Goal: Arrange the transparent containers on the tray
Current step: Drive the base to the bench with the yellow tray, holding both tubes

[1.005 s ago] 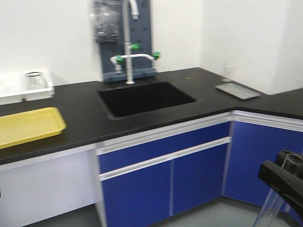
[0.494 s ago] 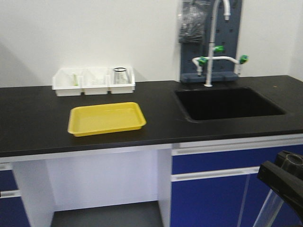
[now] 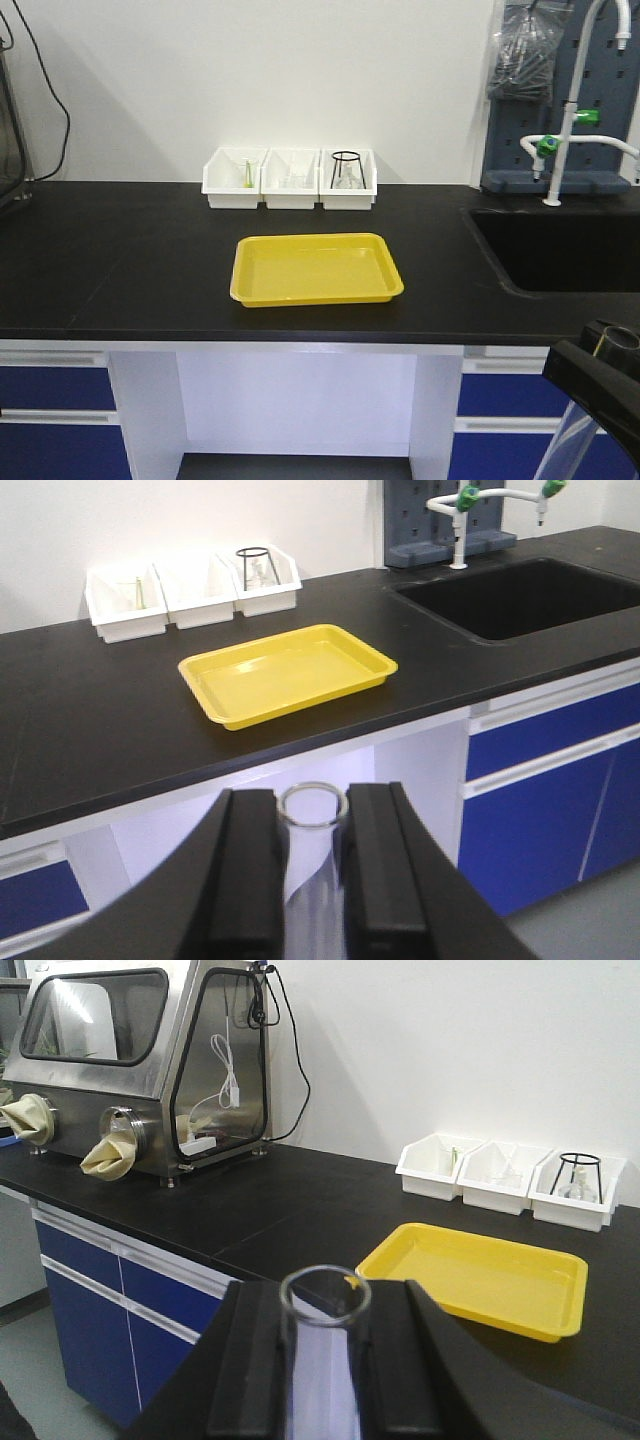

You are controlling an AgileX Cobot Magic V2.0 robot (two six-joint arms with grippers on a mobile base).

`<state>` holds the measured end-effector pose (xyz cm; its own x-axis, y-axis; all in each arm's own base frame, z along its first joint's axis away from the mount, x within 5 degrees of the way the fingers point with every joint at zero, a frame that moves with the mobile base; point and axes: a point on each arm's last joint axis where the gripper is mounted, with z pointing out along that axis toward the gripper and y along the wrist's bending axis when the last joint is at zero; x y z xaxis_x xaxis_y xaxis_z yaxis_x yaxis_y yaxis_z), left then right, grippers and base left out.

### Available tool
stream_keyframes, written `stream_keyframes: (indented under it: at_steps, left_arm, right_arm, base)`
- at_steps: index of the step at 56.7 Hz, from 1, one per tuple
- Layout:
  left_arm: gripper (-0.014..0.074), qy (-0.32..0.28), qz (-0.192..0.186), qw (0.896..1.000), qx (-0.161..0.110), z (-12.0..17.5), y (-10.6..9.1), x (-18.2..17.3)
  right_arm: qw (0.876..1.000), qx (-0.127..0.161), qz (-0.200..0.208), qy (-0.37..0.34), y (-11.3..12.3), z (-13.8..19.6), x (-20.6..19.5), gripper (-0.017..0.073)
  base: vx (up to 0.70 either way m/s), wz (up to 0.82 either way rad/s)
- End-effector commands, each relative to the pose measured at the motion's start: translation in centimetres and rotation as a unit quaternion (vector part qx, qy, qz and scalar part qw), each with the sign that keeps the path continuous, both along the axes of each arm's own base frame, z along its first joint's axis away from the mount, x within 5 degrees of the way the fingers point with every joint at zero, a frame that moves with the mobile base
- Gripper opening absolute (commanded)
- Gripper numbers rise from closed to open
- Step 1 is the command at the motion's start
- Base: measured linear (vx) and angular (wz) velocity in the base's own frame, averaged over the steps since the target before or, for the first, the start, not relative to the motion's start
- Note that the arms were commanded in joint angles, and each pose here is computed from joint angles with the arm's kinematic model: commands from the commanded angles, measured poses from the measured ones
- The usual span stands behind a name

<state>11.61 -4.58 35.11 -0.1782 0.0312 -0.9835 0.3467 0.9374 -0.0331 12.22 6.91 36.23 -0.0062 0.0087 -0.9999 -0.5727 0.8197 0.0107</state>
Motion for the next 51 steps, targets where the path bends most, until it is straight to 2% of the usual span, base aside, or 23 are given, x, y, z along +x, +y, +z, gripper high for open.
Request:
stream_keyframes:
  at_steps: [1,27,51]
  left_arm:
    - [-0.0001,-0.053,-0.011,0.998,-0.025,1.8,-0.21,-0.1]
    - [-0.0001,-0.053,-0.011,0.998,-0.025,1.8,-0.21,-0.1]
    - [-0.0001,-0.053,-0.011,0.998,-0.025,1.8,-0.21,-0.1]
  right_arm:
    - [1.0,-0.01,-0.011,-0.025,-0.23,1.04,-0.09,-0.0011]
    - [1.0,-0.01,-0.012,-0.025,-0.24,1.04,-0.08,-0.0011]
    - [1.0,-0.01,-0.012,-0.025,-0.24,1.04,-0.08,-0.0011]
  base:
    - [0.25,0.14]
    - [0.3,0.14]
    - [0.35,-0.07]
